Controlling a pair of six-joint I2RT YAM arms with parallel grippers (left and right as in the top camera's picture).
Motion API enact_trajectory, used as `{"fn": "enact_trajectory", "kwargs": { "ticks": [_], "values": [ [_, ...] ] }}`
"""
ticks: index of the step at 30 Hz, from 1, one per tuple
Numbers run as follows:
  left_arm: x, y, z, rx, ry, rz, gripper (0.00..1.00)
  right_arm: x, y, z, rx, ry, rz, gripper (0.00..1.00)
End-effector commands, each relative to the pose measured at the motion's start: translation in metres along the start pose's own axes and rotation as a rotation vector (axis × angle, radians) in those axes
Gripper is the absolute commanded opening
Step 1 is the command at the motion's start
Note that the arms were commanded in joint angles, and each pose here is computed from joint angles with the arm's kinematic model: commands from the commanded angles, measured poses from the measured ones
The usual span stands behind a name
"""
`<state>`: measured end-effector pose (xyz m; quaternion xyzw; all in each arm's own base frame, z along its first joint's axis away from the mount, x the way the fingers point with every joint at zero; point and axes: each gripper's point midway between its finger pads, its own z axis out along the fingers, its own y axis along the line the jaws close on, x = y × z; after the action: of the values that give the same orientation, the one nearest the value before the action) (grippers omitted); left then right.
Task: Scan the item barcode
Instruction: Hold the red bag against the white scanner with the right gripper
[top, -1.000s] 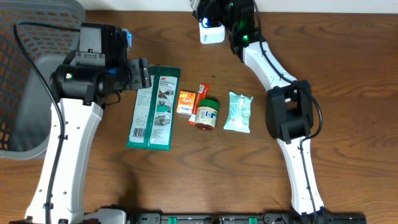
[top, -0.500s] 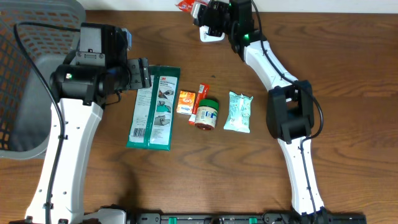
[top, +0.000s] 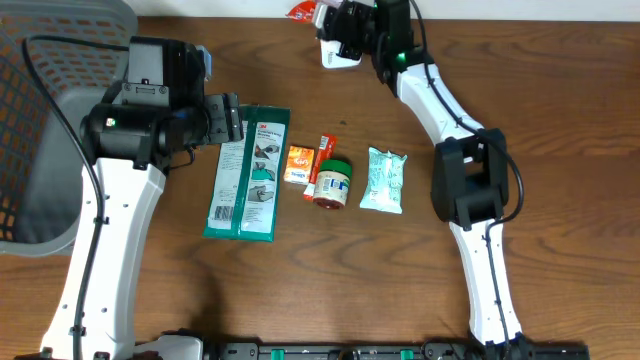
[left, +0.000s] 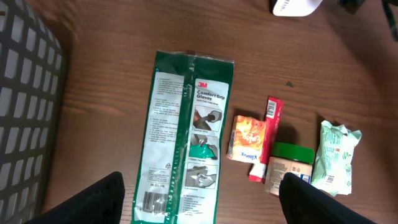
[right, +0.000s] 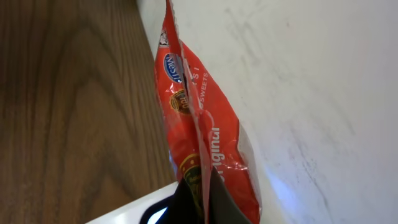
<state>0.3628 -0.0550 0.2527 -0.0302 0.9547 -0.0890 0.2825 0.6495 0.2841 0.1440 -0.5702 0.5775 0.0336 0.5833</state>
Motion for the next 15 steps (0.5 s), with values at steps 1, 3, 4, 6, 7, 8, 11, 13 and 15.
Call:
{"fn": "enact_trajectory", "kwargs": {
  "ticks": [1, 3, 4, 6, 7, 8, 11, 13, 15],
  "values": [
    [-0.004, 0.003, -0.003, -0.016, -0.013, -0.008, 0.80, -0.083, -0.071, -0.055, 0.106, -0.122, 0.051, 0.01],
    [-0.004, 0.003, -0.003, -0.016, -0.013, -0.008, 0.80, -0.112, -0.089, -0.077, 0.130, -0.154, 0.111, 0.01],
    [-0.004, 0.003, -0.003, -0.016, -0.013, -0.008, 0.80, -0.128, -0.098, -0.091, 0.139, -0.167, 0.146, 0.01],
    [-0.004, 0.003, -0.003, -0.016, -0.013, -0.008, 0.80, -0.152, -0.108, -0.117, 0.138, -0.176, 0.231, 0.01],
    [-0.004, 0.003, -0.003, -0.016, -0.013, -0.008, 0.80, -0.158, -0.111, -0.125, 0.135, -0.172, 0.257, 0.01],
    [-0.004, 0.003, -0.003, -0.016, -0.013, -0.008, 0.80, -0.169, -0.115, -0.148, 0.122, -0.155, 0.336, 0.01],
    [-0.004, 0.003, -0.003, -0.016, -0.013, -0.008, 0.80, -0.171, -0.111, -0.187, 0.081, -0.072, 0.540, 0.01],
    [-0.004, 0.003, -0.003, -0.016, -0.013, -0.008, 0.80, -0.161, -0.104, -0.212, 0.059, 0.006, 0.673, 0.01],
    [-0.004, 0.003, -0.003, -0.016, -0.013, -0.008, 0.80, -0.128, -0.087, -0.244, 0.026, 0.159, 0.880, 0.01]
  ]
}}
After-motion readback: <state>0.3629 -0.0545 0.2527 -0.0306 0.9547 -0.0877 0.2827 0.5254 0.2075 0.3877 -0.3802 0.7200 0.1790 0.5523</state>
